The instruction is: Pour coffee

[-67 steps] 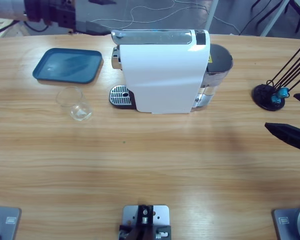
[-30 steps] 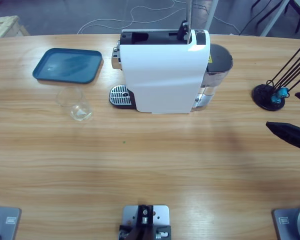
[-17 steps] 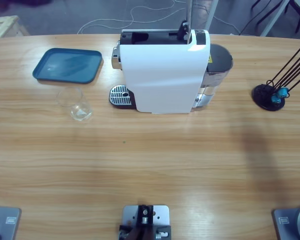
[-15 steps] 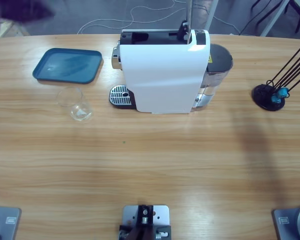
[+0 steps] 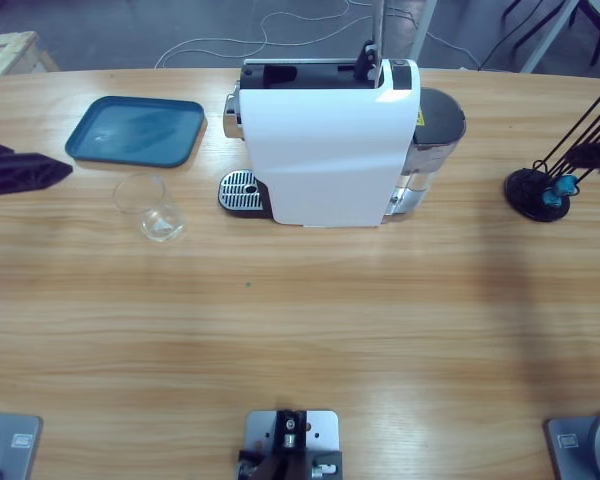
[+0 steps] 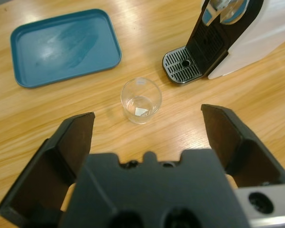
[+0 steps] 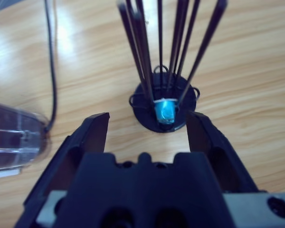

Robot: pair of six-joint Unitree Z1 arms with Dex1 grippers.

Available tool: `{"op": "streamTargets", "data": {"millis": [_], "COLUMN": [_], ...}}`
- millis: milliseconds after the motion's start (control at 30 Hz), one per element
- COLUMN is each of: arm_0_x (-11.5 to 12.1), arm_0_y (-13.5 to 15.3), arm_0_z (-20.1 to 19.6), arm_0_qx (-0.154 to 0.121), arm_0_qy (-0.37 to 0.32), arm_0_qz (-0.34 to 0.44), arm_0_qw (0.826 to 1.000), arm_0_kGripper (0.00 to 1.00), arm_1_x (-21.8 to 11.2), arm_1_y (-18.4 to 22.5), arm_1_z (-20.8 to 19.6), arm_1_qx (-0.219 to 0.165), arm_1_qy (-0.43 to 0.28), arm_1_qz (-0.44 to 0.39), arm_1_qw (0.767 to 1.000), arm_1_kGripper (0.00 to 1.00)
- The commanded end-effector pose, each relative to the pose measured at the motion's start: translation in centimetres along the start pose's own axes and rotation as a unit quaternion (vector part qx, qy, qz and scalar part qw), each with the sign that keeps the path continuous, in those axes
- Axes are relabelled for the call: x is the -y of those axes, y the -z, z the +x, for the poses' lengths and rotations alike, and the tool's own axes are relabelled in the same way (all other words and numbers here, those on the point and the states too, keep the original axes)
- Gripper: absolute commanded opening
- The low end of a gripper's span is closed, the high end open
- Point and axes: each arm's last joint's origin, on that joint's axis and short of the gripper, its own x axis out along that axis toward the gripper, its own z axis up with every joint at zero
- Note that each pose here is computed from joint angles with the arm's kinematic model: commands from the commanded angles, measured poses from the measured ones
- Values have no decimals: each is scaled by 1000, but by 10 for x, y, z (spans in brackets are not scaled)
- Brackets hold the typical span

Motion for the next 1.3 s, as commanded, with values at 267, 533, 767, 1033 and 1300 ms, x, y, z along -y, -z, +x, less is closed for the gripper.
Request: {"op": "streamTargets", "data": {"millis": [267, 533, 767, 1033, 1300], "arm_0_x": [-11, -14, -15, -15, -18], "arm_0_y": [15, 17, 18, 16, 15], "arm_0_z": [6, 9, 11, 13, 14], "arm_0_qx": [8, 9, 8, 11, 11], "arm_0_qy": [-25, -34, -36, -36, -44], "arm_0_qz": [-1, -4, -3, 1, 5], "arm_0_qw": [1000, 999, 999, 999, 999], "arm_0_kGripper": [968, 968, 968, 968, 968], "arm_1_x": [8, 4, 6, 7, 6], "arm_1_y": [36, 35, 36, 37, 38], "arm_1_z": [30, 46, 49, 56, 65], "arm_1_qx": [-22, -27, -26, -29, -36], "arm_1_qy": [31, 35, 54, 64, 67], "arm_1_qz": [5, 3, 1, 5, 2], "arm_1_qw": [999, 999, 998, 998, 997], "arm_1_kGripper": [674, 674, 656, 296, 225]}}
